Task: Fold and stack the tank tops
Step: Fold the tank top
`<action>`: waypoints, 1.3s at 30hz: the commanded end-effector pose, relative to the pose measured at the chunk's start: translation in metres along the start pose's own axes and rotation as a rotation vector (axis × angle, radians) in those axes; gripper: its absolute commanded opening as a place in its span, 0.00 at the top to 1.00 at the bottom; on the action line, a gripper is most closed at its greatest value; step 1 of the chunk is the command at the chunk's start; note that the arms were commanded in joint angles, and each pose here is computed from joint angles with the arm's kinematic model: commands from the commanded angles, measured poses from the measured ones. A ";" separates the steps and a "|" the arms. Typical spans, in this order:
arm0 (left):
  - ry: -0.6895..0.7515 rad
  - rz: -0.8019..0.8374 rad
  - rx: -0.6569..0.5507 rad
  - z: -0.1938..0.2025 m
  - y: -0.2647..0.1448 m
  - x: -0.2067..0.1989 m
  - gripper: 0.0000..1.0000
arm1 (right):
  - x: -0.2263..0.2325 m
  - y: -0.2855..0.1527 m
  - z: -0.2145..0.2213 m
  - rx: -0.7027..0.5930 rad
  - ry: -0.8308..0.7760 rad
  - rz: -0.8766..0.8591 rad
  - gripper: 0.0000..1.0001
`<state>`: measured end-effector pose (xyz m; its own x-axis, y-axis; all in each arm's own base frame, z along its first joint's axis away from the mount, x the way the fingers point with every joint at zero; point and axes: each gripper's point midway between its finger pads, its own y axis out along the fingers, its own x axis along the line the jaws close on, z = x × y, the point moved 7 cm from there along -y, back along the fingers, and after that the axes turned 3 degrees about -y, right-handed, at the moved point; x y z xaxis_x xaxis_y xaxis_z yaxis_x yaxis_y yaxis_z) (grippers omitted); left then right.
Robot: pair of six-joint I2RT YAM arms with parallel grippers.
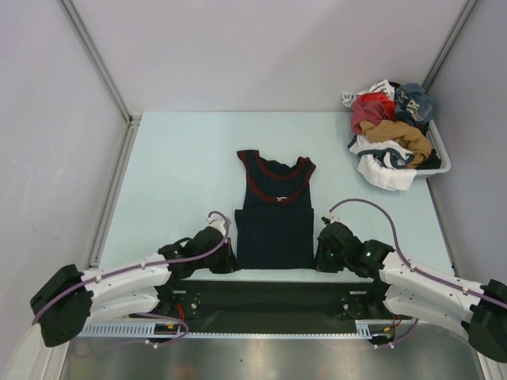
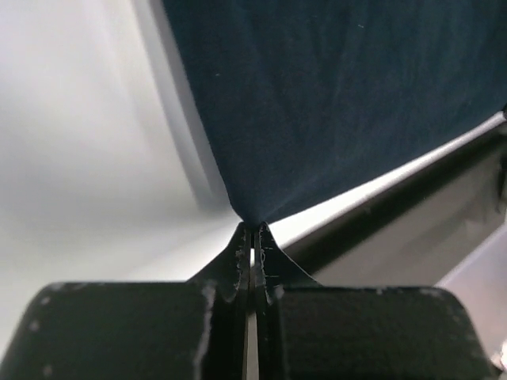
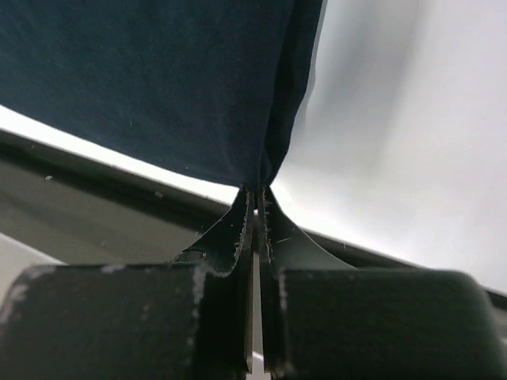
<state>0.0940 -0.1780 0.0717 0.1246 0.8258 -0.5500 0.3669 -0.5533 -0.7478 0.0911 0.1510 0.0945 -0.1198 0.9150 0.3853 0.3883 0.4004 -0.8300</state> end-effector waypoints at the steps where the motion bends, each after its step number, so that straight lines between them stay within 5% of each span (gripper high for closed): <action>1: -0.017 -0.040 0.072 0.014 -0.017 0.005 1.00 | 0.003 -0.025 -0.006 -0.021 0.014 0.017 1.00; 19: 0.062 0.128 -0.107 -0.082 -0.069 -0.073 1.00 | 0.048 -0.084 -0.104 -0.255 -0.065 0.003 1.00; 39: -0.003 0.075 -0.212 -0.221 -0.055 -0.060 1.00 | 0.033 -0.060 -0.262 -0.345 0.012 -0.049 1.00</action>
<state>0.2522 -0.1767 0.2117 0.1039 0.7960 -0.5964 0.5071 -0.5582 -0.6567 0.2769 0.1466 0.2399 -0.0881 0.9045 0.4174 0.6039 0.3817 -0.6997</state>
